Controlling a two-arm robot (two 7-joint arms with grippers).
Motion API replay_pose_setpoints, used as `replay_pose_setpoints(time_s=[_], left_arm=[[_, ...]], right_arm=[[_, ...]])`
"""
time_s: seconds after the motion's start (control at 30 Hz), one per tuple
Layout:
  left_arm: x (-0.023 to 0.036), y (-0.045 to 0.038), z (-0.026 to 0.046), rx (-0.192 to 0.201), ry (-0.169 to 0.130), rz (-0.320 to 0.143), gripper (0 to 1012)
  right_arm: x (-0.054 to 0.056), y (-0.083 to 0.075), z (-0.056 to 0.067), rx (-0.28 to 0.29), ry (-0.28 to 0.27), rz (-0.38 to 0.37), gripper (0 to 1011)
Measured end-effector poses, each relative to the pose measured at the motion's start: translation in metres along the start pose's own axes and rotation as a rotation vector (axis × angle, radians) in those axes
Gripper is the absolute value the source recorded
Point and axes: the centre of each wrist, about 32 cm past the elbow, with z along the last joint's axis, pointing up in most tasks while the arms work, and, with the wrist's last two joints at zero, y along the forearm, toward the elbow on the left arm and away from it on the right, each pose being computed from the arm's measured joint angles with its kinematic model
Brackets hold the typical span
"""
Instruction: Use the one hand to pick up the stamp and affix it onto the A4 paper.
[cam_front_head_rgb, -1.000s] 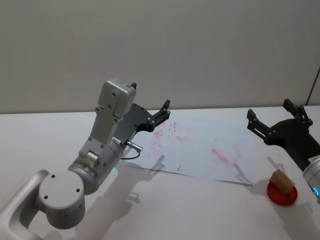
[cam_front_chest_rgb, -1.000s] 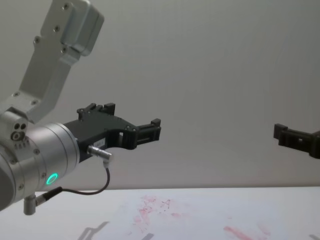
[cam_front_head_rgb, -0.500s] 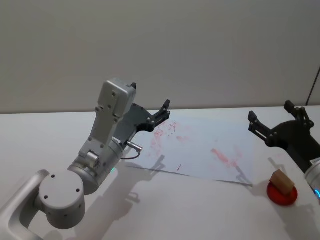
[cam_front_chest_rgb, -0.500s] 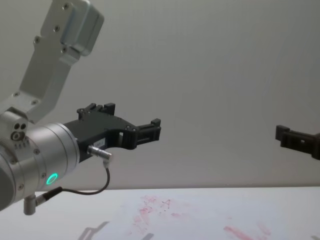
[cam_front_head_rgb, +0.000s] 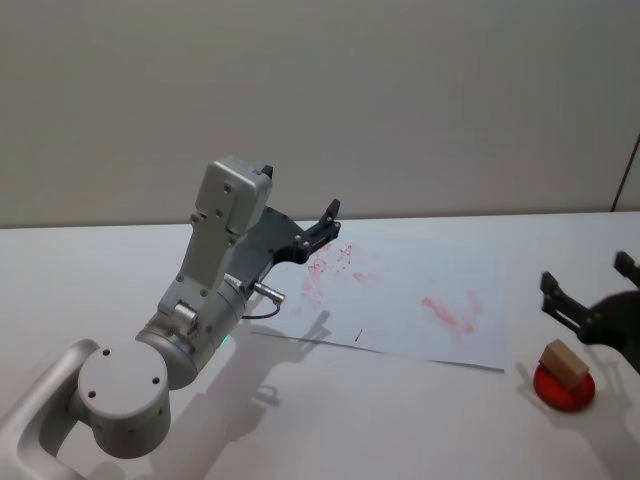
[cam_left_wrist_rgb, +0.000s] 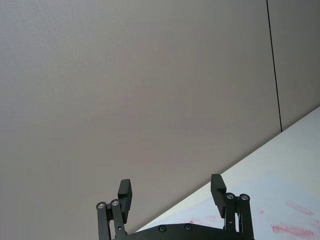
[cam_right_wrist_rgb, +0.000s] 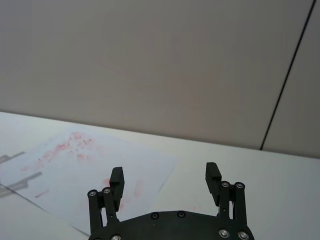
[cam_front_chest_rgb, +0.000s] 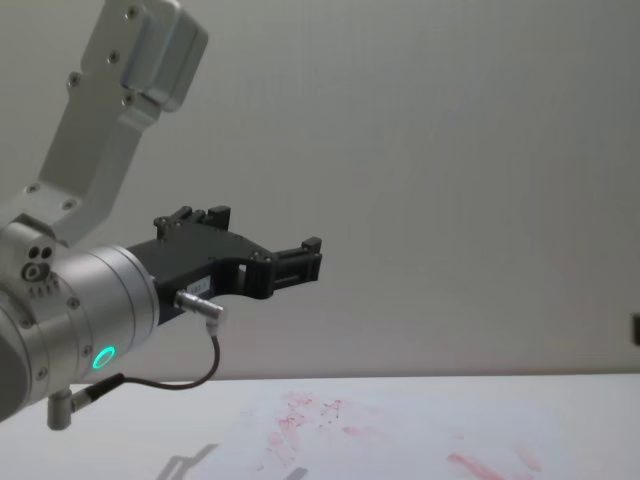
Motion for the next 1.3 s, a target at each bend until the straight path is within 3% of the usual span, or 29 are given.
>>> replay_pose_setpoints(time_s=[0.2,0.5,0.93,1.3], left_arm=[[0.0,0.0,0.0,0.0,0.0,0.0,1001],[0.0,0.0,0.0,0.0,0.0,0.0,1001],[0.0,0.0,0.0,0.0,0.0,0.0,1001],[0.0,0.0,0.0,0.0,0.0,0.0,1001]], right_arm=[[0.007,-0.018,-0.003,-0.068,-0.012,-0.03,1001],[0.011,-0.029,-0.004,-0.171,-0.024,-0.026,1001],[0.015,-0.027,-0.005,-0.304,-0.052,0.017,1001],[0.017,-0.017,-0.008,-0.368,-0.077,0.031,1001]])
